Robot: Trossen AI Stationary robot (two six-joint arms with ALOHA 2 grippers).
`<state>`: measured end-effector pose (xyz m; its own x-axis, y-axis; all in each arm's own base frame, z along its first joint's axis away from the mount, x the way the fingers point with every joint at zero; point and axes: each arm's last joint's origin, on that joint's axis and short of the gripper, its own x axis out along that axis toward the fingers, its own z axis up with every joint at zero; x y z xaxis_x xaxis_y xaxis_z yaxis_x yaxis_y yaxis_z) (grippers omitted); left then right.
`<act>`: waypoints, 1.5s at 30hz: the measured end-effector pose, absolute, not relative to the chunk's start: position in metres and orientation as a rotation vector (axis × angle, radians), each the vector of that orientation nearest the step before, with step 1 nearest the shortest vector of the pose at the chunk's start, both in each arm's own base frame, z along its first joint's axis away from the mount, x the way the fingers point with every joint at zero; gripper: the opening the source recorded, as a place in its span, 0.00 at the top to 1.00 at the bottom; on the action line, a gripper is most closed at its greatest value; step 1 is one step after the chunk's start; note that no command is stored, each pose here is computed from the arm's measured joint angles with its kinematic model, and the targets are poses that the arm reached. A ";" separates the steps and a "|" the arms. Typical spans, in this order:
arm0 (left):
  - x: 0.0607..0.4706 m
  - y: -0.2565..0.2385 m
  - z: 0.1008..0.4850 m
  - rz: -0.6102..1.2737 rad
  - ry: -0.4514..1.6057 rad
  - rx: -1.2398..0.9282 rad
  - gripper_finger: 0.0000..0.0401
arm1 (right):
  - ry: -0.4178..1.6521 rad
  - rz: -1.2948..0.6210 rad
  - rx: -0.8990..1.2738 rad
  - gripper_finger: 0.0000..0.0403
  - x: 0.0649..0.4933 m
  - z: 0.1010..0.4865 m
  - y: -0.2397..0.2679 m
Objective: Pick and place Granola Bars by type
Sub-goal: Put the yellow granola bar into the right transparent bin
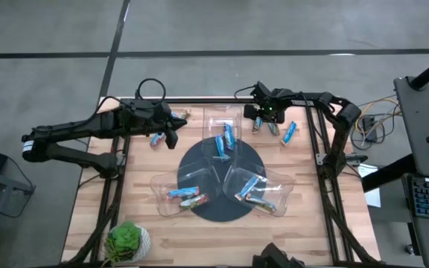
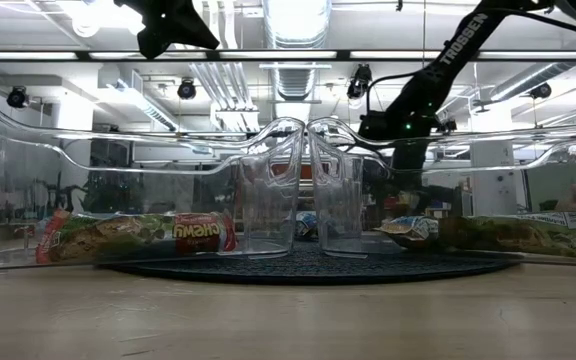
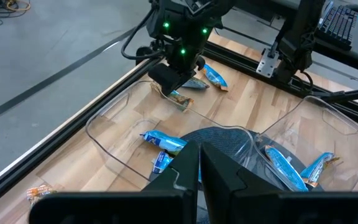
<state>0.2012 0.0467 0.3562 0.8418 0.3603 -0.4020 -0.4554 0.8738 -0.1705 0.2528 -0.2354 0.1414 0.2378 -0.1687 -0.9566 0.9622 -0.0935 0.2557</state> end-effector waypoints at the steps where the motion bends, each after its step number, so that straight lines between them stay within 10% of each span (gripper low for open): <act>1: 0.201 0.047 0.356 0.436 0.370 -0.266 1.00 | 0.856 -1.170 1.287 0.44 0.252 0.141 -0.235; 23: 0.201 0.047 0.356 0.439 0.367 -0.279 1.00 | 0.863 -1.146 1.298 0.75 0.254 0.142 -0.235; 45: 0.201 0.047 0.356 0.442 0.364 -0.295 1.00 | 0.822 -1.099 1.217 0.85 0.257 0.164 -0.239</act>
